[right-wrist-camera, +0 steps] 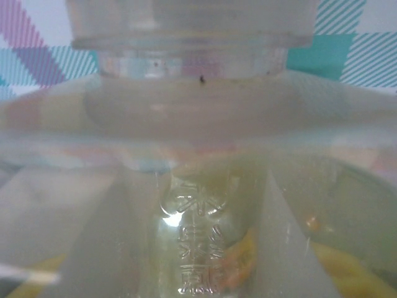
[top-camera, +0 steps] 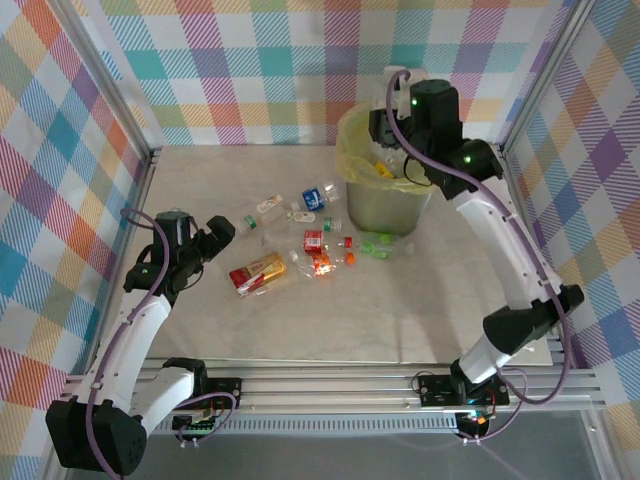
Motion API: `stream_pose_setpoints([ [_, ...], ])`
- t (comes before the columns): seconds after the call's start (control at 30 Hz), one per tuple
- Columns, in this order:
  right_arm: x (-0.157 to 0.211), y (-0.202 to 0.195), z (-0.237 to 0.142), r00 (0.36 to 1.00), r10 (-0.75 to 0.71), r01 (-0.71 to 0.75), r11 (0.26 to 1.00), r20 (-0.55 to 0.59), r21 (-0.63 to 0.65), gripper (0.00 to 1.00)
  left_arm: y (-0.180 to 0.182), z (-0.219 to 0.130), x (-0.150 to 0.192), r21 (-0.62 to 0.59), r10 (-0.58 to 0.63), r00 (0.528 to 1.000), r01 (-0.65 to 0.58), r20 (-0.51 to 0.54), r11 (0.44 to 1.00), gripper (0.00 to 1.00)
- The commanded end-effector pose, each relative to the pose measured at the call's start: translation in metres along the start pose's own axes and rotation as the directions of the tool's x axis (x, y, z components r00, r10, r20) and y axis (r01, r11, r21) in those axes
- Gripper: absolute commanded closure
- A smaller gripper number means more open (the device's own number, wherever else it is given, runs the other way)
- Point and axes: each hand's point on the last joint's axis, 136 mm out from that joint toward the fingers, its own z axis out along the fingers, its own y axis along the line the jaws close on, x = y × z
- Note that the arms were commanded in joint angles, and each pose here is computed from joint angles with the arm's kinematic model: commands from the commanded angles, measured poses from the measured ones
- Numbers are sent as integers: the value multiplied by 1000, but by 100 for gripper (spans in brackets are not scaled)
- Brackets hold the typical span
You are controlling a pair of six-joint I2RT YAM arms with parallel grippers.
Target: Put the plastic bottles in the bin
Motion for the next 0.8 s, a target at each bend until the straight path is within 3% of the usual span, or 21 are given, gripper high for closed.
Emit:
stream_pose_setpoints([
  [0.0,-8,-15,26,997,77,-78,996,22,43,56,-6,0,2,39,15,1000,-15,-8,999,0],
  [0.37,22,-49,99,959,266,-255,960,-94,120,57,-11,-3,2,53,22,1000,-21,-13,998,0],
  [0.77,83,-45,136,872,403,-388,915,-277,108,56,-11,2,5,51,27,999,-26,-30,998,0],
])
